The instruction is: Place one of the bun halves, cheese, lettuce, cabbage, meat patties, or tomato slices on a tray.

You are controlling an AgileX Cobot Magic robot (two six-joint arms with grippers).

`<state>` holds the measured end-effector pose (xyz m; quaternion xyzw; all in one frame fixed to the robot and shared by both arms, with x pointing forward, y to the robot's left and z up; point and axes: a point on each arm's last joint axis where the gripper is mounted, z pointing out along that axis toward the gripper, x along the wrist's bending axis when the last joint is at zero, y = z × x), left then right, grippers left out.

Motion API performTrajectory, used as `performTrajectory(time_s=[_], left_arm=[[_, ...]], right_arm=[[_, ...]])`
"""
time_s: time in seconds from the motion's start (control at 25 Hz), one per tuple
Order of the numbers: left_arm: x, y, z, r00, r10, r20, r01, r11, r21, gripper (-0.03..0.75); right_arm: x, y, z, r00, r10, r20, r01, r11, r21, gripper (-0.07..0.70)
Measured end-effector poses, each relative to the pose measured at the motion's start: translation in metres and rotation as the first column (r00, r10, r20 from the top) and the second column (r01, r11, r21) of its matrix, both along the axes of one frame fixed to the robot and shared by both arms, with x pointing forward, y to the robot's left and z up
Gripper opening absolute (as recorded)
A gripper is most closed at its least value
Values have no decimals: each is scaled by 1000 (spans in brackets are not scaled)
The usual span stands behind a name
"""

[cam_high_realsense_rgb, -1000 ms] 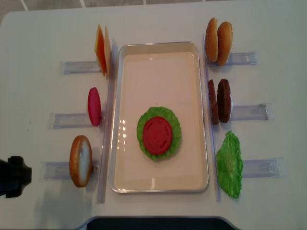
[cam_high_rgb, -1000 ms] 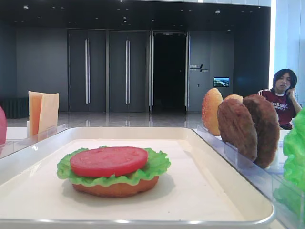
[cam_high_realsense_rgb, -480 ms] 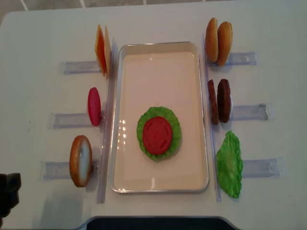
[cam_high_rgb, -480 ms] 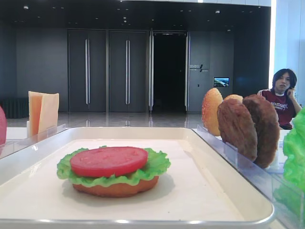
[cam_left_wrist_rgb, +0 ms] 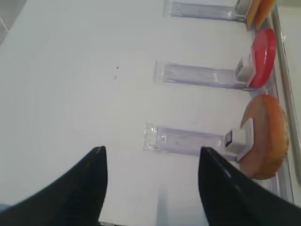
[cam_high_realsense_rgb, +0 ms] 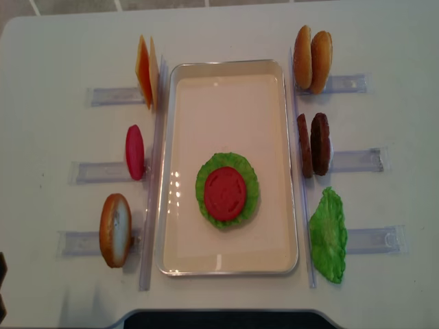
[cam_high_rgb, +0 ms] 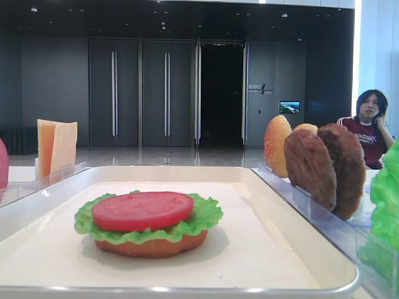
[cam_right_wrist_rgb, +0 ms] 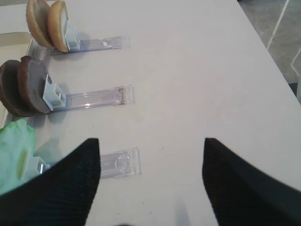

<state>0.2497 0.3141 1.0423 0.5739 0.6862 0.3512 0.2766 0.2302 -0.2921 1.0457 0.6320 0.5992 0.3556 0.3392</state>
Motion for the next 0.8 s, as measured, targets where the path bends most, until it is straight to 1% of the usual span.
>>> performTrajectory(time_s=[0.12, 0.16, 0.56, 0.8], left_arm=[[-5, 0, 0, 999, 32, 26, -32, 999, 3, 465], [-6, 0, 0, 999, 35, 30, -35, 999, 4, 463], [-7, 0, 0, 999, 32, 37, -32, 999, 11, 464], [-19, -1, 0, 992, 32, 118, -34, 999, 14, 463]], right_arm=[[0, 0, 0, 1000, 0, 0, 0, 1000, 0, 473], [0, 0, 0, 1000, 0, 0, 0, 1000, 0, 473], [0, 0, 0, 1000, 0, 0, 0, 1000, 0, 473], [0, 0, 0, 1000, 0, 0, 0, 1000, 0, 473]])
